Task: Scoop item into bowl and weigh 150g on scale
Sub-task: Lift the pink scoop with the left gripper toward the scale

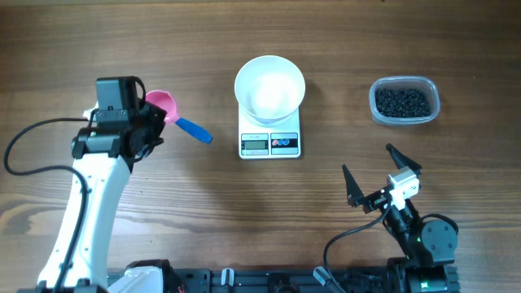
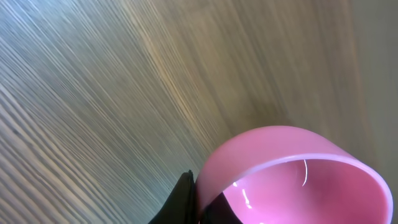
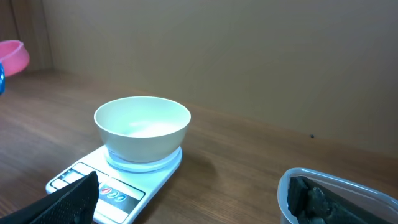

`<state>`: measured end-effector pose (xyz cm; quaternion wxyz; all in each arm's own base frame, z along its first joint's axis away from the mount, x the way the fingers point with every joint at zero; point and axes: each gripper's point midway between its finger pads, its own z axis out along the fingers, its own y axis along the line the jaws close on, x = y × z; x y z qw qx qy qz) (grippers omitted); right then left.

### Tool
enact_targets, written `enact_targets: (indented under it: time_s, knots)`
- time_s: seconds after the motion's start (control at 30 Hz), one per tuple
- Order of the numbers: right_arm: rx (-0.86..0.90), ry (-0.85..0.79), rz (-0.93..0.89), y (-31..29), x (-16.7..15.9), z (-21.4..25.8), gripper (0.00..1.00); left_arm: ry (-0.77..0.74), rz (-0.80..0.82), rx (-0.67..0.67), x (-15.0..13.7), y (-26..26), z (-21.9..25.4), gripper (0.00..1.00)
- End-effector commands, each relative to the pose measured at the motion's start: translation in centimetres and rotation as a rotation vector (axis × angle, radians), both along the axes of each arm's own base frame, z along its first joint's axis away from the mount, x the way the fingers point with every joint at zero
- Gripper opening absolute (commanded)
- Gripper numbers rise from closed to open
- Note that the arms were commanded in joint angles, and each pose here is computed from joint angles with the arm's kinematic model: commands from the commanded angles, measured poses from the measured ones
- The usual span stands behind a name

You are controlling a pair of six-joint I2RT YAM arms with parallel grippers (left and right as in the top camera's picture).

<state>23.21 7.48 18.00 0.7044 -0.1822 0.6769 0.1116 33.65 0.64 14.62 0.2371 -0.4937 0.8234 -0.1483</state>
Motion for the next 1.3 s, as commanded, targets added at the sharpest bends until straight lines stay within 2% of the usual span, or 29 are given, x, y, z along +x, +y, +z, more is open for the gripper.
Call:
enact_targets:
  time_s: [0.0,0.4,0.63,0.83,0.93,0.97,1.03,1.2,1.27]
  knots:
    - [-0.005,-0.011,-0.010,-0.2,0.0,0.1,1.00,-0.029,-0.017,-0.061,0.0,-1.2,1.2,0.04]
    - [-0.005,-0.011,-0.010,-0.2,0.0,0.1,1.00,-0.033,-0.147,-0.074,-0.8,-6.0,1.7,0.04]
    - [-0.005,-0.011,-0.010,-0.2,0.0,0.1,0.99,0.039,-0.148,-0.073,-3.1,-5.8,1.4,0.04]
    - [-0.005,-0.012,-0.010,-0.2,0.0,0.1,1.00,0.073,-0.148,-0.072,-3.9,-5.8,1.0,0.04]
    - [0.011,-0.005,0.006,0.1,-0.1,0.2,1.00,0.080,-0.112,-0.129,-4.0,-6.3,1.0,0.04]
    - [0.049,0.011,0.028,0.4,-0.2,0.2,1.00,0.083,-0.103,-0.152,-4.0,-6.6,1.0,0.04]
    - [0.249,0.110,0.099,1.4,-0.8,0.3,1.00,0.090,-0.102,-0.195,-4.1,-7.2,1.1,0.04]
    - [1.031,0.615,0.246,3.6,-2.3,0.2,1.00,0.133,0.009,-0.295,-4.7,-7.8,1.0,0.04]
    - [1.105,0.677,0.262,3.9,-2.5,0.2,1.00,0.139,0.040,-0.318,-4.7,-7.8,1.0,0.04]
